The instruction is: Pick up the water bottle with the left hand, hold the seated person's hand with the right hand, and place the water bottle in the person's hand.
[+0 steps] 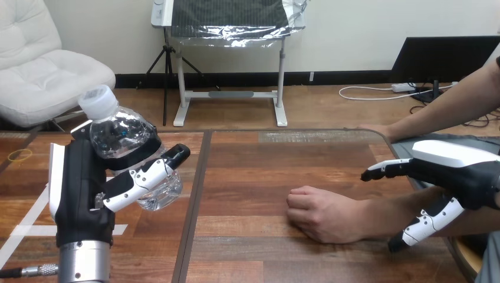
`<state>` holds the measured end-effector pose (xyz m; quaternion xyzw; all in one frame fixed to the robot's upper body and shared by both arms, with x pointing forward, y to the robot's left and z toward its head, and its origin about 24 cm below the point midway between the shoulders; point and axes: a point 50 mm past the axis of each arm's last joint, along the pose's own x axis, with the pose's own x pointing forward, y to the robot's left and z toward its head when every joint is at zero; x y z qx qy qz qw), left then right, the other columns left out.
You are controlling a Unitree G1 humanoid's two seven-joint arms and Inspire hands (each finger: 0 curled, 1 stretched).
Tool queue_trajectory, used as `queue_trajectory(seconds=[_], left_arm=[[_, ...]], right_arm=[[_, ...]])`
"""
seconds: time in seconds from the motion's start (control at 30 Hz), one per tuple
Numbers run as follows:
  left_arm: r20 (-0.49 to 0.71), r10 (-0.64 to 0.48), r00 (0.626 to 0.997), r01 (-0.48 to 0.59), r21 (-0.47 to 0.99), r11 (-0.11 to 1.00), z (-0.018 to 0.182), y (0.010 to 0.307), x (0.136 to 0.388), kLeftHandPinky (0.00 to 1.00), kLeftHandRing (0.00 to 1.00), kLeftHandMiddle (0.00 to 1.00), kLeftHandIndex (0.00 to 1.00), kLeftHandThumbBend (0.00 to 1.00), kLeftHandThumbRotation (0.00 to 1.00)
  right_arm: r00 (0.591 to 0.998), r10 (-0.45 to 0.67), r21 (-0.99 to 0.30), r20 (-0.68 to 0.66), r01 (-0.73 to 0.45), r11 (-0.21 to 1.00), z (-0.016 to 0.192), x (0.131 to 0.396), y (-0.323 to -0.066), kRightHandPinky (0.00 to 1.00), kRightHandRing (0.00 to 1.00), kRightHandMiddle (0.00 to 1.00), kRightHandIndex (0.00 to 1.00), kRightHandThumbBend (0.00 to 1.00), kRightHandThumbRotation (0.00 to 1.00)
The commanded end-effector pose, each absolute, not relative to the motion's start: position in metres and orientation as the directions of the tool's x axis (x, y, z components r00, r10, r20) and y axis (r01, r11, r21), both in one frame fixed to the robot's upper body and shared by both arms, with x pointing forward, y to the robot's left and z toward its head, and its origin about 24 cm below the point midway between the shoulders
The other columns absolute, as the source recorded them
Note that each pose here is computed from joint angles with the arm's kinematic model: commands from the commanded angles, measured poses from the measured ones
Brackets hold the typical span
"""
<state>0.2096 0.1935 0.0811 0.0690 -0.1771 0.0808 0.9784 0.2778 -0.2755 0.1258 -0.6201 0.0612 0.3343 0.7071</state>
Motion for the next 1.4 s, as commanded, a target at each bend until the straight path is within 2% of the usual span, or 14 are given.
queue_trajectory(seconds=[0.0, 0.47, 1.37], left_arm=[[0.451, 0.122, 0.884, -0.171, 0.071, 0.983, 0.101, 0.190, 0.217, 0.20, 0.26, 0.32, 0.36, 0.55, 0.00], [0.449, 0.119, 0.885, -0.173, 0.081, 0.982, 0.101, 0.189, 0.218, 0.20, 0.26, 0.32, 0.36, 0.56, 0.00], [0.446, 0.126, 0.886, -0.180, 0.080, 0.980, 0.100, 0.191, 0.217, 0.20, 0.26, 0.32, 0.36, 0.57, 0.00]], right_arm=[[0.807, 0.395, -0.889, -0.439, -0.455, -0.057, 0.151, 0.289, -0.272, 1.00, 0.93, 0.93, 0.90, 1.00, 0.46], [0.792, 0.391, -0.879, -0.468, -0.465, -0.110, 0.142, 0.290, -0.267, 1.00, 0.93, 0.93, 0.92, 1.00, 0.52], [0.761, 0.350, -0.837, -0.546, -0.515, -0.187, 0.119, 0.293, -0.263, 0.95, 0.93, 0.93, 0.93, 1.00, 0.48]])
